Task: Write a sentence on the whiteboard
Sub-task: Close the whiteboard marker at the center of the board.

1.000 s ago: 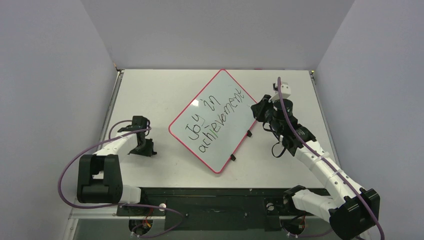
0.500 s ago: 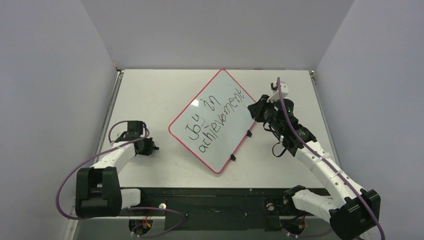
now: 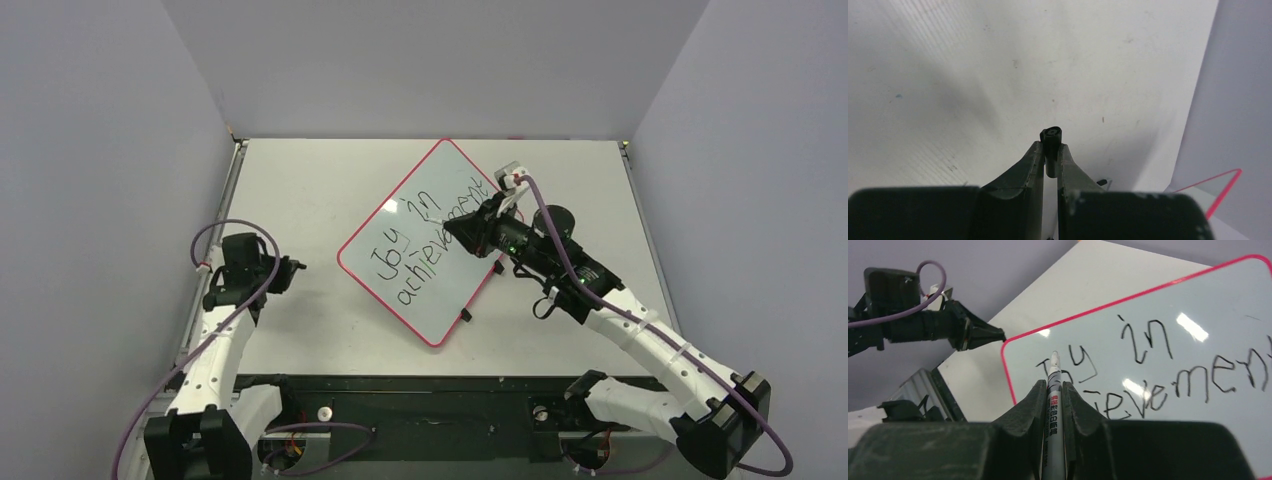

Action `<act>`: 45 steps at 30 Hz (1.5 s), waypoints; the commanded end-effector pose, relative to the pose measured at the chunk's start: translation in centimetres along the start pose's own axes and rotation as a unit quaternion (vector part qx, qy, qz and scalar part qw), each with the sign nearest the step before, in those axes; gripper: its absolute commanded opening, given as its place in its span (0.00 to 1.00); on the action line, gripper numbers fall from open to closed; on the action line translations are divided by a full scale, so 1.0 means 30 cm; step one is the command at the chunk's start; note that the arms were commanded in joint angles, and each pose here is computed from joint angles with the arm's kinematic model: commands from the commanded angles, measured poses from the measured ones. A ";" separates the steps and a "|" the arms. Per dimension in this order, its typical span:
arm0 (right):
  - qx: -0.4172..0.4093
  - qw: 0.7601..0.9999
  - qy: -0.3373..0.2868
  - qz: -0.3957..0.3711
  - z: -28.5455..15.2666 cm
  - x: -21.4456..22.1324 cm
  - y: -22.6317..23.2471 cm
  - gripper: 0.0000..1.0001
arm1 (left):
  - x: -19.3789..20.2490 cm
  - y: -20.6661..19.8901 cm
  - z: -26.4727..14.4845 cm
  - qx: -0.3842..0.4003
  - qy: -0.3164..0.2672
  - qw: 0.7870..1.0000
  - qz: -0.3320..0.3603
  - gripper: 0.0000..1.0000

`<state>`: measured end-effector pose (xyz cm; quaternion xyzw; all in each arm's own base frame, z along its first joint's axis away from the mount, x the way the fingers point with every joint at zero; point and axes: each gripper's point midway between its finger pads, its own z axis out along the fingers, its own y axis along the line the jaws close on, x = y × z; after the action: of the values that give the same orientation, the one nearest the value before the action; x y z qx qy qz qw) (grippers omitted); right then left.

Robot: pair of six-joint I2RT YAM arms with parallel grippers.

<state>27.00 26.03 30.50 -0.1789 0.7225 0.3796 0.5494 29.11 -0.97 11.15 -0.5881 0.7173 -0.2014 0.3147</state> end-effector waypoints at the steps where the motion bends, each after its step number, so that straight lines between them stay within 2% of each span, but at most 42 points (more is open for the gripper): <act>1: -0.095 0.993 -0.037 -0.060 0.025 -0.097 0.190 0.00 | -0.041 -0.125 -0.127 0.058 -0.014 0.998 0.015 0.00; 9: -0.149 0.984 -0.030 -0.091 0.086 -0.076 0.338 0.00 | -0.028 -0.266 -0.296 0.144 0.013 0.990 0.002 0.00; 15: -0.168 0.979 -0.031 -0.111 0.134 -0.072 0.412 0.00 | 0.039 -0.375 -0.395 0.223 0.082 0.971 -0.006 0.00; 22: -0.168 0.976 -0.033 -0.131 0.208 -0.050 0.476 0.00 | 0.060 -0.445 -0.471 0.270 0.113 0.956 -0.018 0.00; 30: -0.146 0.974 -0.048 -0.164 0.268 -0.026 0.477 0.00 | 0.102 -0.470 -0.510 0.286 0.171 0.941 -0.064 0.00; 45: -0.146 0.972 -0.061 -0.174 0.339 -0.033 0.514 0.00 | 0.112 -0.468 -0.525 0.280 0.188 0.937 -0.091 0.00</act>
<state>23.42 42.54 31.67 -0.3700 0.6228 0.3753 0.5782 27.99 -8.52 28.65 -0.5102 0.6334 -0.5044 0.2897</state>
